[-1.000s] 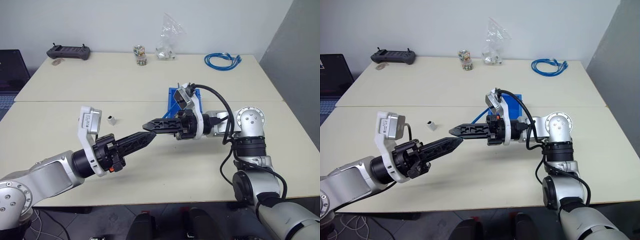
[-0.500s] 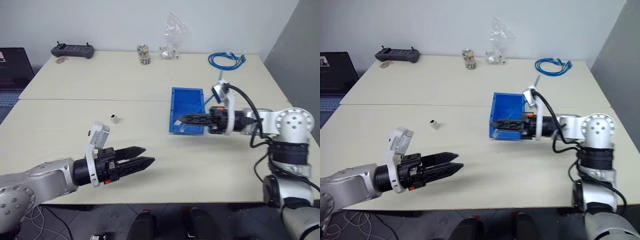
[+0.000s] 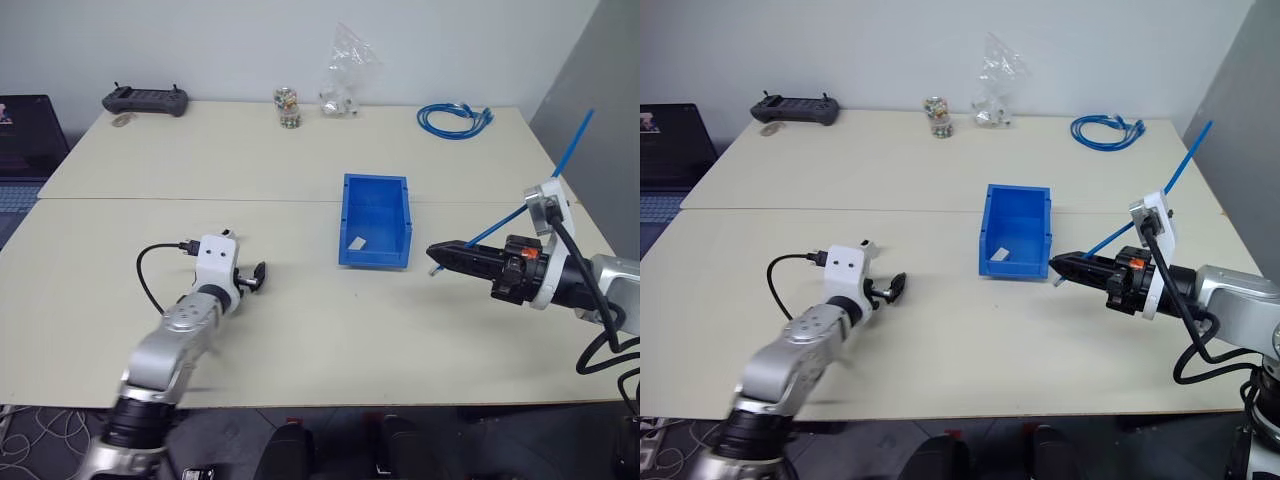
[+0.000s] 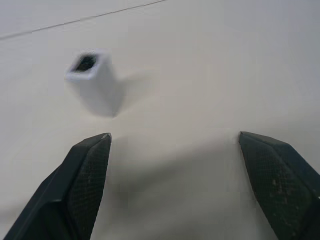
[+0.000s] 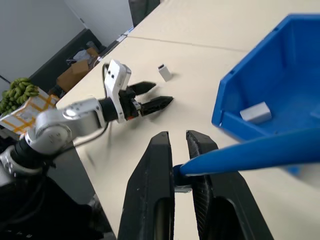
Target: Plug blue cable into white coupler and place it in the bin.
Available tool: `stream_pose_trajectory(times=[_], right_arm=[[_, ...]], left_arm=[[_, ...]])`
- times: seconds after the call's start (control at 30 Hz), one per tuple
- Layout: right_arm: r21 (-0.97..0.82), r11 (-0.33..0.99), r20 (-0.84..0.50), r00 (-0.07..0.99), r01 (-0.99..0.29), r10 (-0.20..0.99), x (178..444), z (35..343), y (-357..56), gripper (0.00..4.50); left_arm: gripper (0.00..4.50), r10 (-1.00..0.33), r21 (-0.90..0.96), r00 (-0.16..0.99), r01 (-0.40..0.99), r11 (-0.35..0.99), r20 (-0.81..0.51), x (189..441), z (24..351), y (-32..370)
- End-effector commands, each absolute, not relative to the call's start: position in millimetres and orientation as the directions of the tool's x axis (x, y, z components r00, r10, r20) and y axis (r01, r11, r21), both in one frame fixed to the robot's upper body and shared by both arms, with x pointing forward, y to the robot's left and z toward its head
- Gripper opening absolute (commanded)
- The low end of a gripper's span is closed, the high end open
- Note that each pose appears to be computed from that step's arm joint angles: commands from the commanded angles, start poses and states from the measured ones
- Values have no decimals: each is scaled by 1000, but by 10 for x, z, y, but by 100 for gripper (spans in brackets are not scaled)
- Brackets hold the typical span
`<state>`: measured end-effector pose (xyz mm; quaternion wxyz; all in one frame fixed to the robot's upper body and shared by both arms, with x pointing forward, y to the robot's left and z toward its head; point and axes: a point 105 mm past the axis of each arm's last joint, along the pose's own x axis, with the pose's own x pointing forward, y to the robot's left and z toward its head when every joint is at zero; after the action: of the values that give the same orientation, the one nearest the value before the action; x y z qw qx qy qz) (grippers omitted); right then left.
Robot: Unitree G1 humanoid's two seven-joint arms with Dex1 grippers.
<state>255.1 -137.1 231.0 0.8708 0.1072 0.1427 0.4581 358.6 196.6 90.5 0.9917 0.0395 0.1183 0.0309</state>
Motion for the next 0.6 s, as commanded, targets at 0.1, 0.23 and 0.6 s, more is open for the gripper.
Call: stream_pose_trajectory(times=[0.1,0.23,0.6], right_arm=[[294,552,-113,545,-780,831,2594,2493,-1358,37],[292,547,-126,535,-785,835,2647,2544,-1353,37],[294,539,-155,517,-789,842,2666,2555,-1358,37]], left_arm=[[423,311,-31,906,-333,942,-287,3844,705,1782],[423,394,-101,856,-449,888,-335,3989,564,1657],[375,497,-237,799,-583,777,-338,4228,614,1769]])
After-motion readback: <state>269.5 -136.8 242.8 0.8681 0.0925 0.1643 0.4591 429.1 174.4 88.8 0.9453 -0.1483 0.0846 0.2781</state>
